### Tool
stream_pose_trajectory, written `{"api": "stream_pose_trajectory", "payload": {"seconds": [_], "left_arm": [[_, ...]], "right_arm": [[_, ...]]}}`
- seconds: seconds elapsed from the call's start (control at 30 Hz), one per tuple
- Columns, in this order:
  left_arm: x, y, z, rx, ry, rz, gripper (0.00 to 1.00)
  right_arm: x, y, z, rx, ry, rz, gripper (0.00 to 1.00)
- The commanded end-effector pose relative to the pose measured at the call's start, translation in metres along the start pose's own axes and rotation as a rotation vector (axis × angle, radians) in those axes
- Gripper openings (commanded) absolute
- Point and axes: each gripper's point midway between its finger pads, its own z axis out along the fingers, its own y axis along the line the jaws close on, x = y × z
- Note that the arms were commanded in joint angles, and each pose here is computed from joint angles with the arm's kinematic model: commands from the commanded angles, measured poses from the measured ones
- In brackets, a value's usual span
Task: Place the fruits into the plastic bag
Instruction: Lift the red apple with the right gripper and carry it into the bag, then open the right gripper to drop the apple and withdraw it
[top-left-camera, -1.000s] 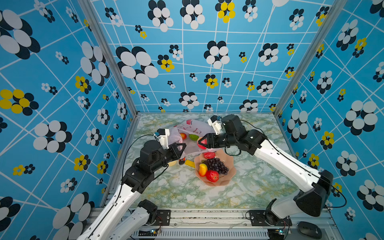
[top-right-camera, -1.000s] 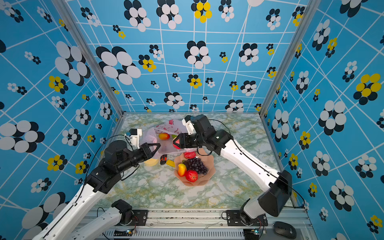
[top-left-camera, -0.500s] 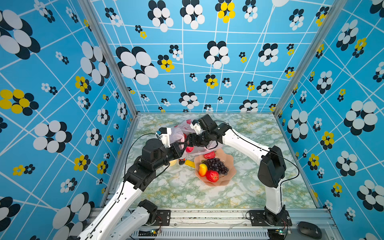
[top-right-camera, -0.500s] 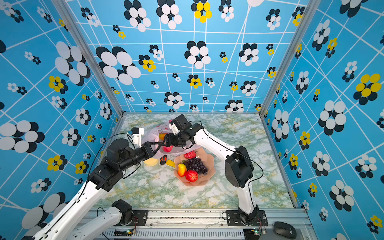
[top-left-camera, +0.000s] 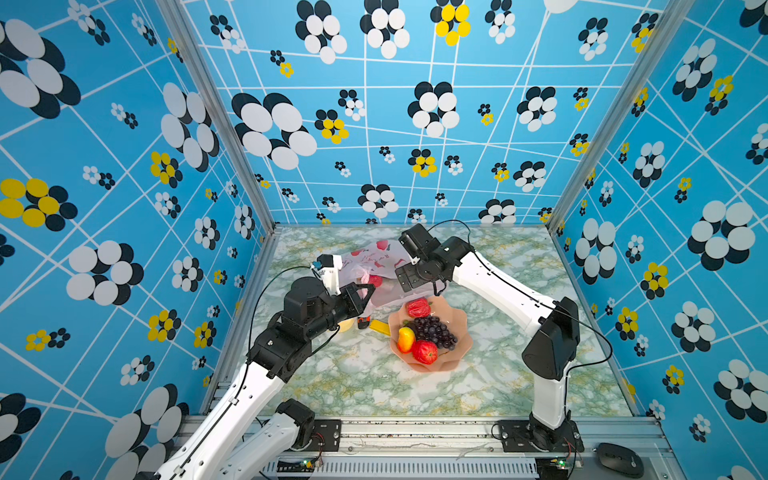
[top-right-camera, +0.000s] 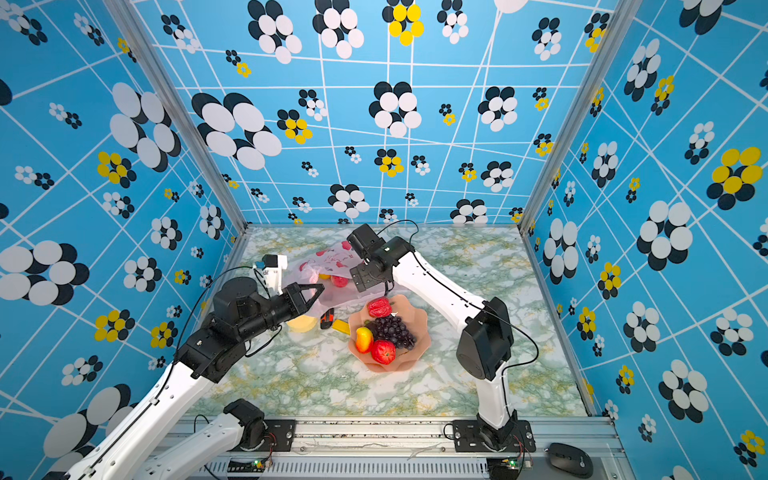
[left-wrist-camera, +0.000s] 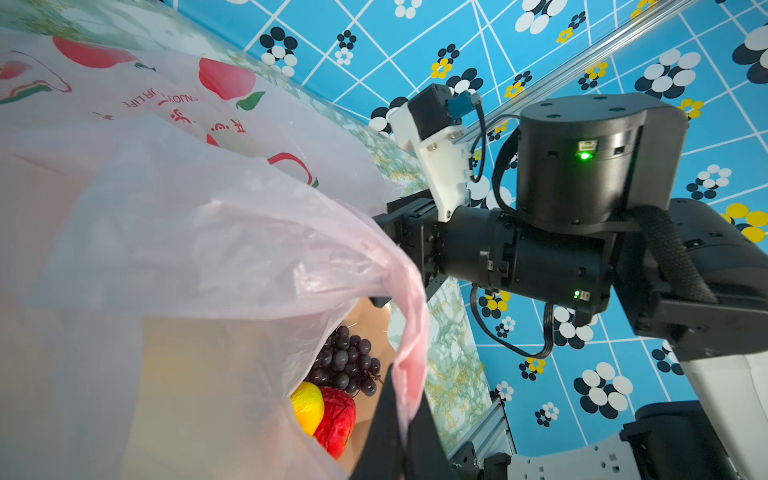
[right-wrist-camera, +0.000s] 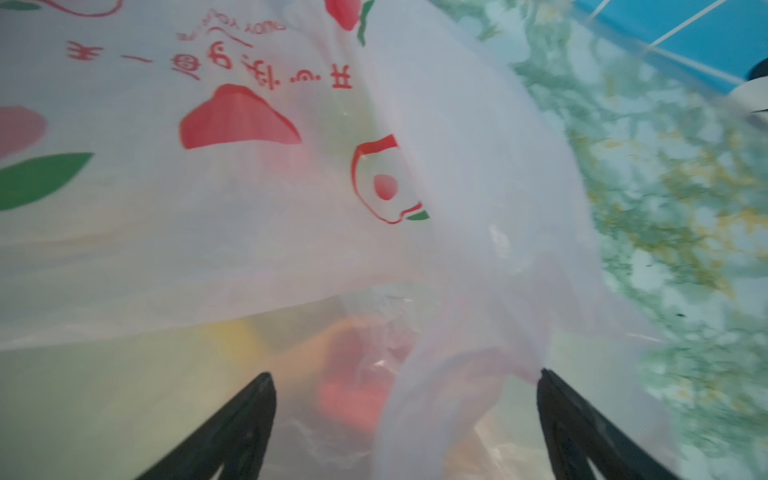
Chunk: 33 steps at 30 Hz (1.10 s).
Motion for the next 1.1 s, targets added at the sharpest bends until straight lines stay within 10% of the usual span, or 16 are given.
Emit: {"api": "stream_pose_trajectory", "payload": {"seconds": [0.0, 0.43, 0.77, 1.07], "left_arm": [[-0.009, -0.006, -0.007, 0.001, -0.030, 0.018, 0.00], [-0.008, -0.004, -0.009, -0.010, -0.034, 0.015, 0.00], [-0.008, -0.008, -0.014, 0.005, -0.038, 0.013, 0.00], [-0.009, -0.013, -0.018, 0.027, -0.045, 0.023, 0.00]], "right_arm": [[-0.004, -0.040, -0.033, 0.169, -0.039, -0.083, 0.99], [0.012, -0.140, -0.094, 0.415, -0.105, 0.019, 0.99], [0.021, -0.082, -0.147, -0.243, -0.259, 0.269, 0.99], [0.077, -0.017, -0.191, -0.537, -0.255, 0.384, 0.94]]}}
